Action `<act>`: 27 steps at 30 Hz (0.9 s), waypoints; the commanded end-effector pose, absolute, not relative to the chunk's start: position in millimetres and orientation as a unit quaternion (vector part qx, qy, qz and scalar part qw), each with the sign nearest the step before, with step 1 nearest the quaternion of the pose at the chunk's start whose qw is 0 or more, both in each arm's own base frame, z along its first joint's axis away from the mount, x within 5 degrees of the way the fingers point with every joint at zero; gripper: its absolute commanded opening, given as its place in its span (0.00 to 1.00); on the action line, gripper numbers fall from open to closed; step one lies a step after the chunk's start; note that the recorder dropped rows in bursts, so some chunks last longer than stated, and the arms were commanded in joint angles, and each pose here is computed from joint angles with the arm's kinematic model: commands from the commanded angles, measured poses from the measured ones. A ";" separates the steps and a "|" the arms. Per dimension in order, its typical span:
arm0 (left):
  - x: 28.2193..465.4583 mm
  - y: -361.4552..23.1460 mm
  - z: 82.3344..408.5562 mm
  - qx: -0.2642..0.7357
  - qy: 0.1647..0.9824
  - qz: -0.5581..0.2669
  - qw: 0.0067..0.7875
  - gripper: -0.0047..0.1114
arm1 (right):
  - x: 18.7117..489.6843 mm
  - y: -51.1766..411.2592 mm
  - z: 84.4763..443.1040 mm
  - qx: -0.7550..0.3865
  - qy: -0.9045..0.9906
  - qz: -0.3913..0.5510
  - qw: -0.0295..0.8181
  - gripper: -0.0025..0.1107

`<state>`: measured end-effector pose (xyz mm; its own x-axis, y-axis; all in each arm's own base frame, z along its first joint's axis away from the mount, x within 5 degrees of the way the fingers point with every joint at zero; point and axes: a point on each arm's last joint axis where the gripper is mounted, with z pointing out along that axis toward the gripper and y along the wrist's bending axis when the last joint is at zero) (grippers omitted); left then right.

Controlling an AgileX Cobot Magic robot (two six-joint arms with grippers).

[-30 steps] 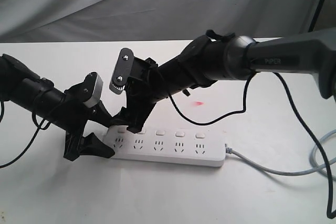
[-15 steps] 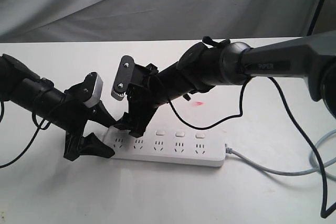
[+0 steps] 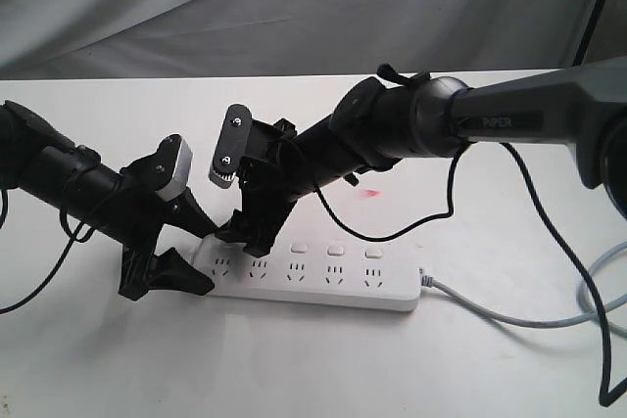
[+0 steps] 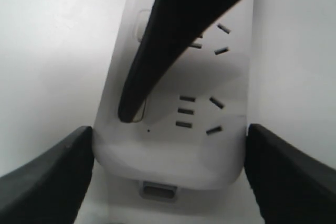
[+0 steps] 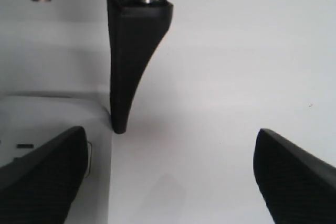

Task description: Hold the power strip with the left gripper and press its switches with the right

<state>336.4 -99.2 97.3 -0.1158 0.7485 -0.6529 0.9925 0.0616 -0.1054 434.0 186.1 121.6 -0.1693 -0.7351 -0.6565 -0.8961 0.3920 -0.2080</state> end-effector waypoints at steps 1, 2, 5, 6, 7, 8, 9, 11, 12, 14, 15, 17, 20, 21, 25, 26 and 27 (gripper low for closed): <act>336.3 -97.8 84.3 0.634 0.700 -0.256 0.205 0.52 | 434.3 185.0 121.2 -0.556 0.748 0.104 0.348 0.72; 336.3 -97.8 84.3 0.634 0.700 -0.256 0.205 0.52 | 434.3 185.0 121.2 -0.556 0.748 0.104 0.348 0.72; 336.3 -97.8 84.3 0.634 0.700 -0.256 0.205 0.52 | 433.1 184.4 119.4 -0.559 0.747 0.103 0.345 0.72; 336.3 -97.8 84.3 0.634 0.700 -0.256 0.205 0.52 | 433.0 184.1 119.1 -0.562 0.746 0.100 0.343 0.72; 336.3 -97.8 84.3 0.634 0.700 -0.256 0.205 0.52 | 432.8 183.8 118.8 -0.564 0.745 0.099 0.341 0.72; 336.3 -97.8 84.3 0.634 0.700 -0.256 0.205 0.52 | 432.8 183.7 118.1 -0.563 0.747 0.099 0.340 0.72; 336.3 -97.8 84.3 0.634 0.700 -0.256 0.205 0.52 | 432.8 183.6 116.6 -0.563 0.748 0.100 0.338 0.72; 336.3 -97.8 84.3 0.634 0.700 -0.256 0.205 0.52 | 432.6 183.6 111.5 -0.564 0.749 0.101 0.333 0.72; 336.3 -97.8 84.3 0.634 0.700 -0.256 0.205 0.52 | 432.5 183.5 108.9 -0.566 0.749 0.100 0.330 0.72; 336.3 -97.8 84.3 0.634 0.700 -0.256 0.205 0.52 | 431.2 186.7 103.6 -0.575 0.745 0.097 0.324 0.72; 336.3 -97.8 84.3 0.634 0.700 -0.256 0.205 0.52 | 431.5 186.5 102.5 -0.578 0.744 0.090 0.323 0.72; 336.3 -97.8 84.3 0.634 0.700 -0.256 0.205 0.52 | 430.2 190.2 102.4 -0.577 0.746 0.088 0.322 0.72; 336.3 -97.8 84.3 0.634 0.700 -0.256 0.205 0.52 | 430.2 190.1 102.3 -0.577 0.746 0.088 0.321 0.72; 336.3 -97.8 84.3 0.634 0.700 -0.256 0.205 0.52 | 430.0 189.7 102.0 -0.580 0.744 0.085 0.319 0.72; 336.3 -97.8 84.3 0.634 0.700 -0.256 0.205 0.52 | 429.4 188.1 100.7 -0.586 0.745 0.078 0.310 0.72; 336.3 -97.8 84.3 0.634 0.700 -0.256 0.205 0.52 | 429.4 187.9 100.6 -0.585 0.746 0.078 0.309 0.72; 336.3 -97.8 84.3 0.634 0.700 -0.256 0.205 0.52 | 429.2 188.0 100.5 -0.585 0.746 0.079 0.308 0.72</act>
<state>336.4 -99.2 97.3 -0.1158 0.7485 -0.6529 0.9925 0.0616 -0.1054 434.0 189.0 118.7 -0.1603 -0.7738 -0.6128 -0.8970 0.3732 -0.2367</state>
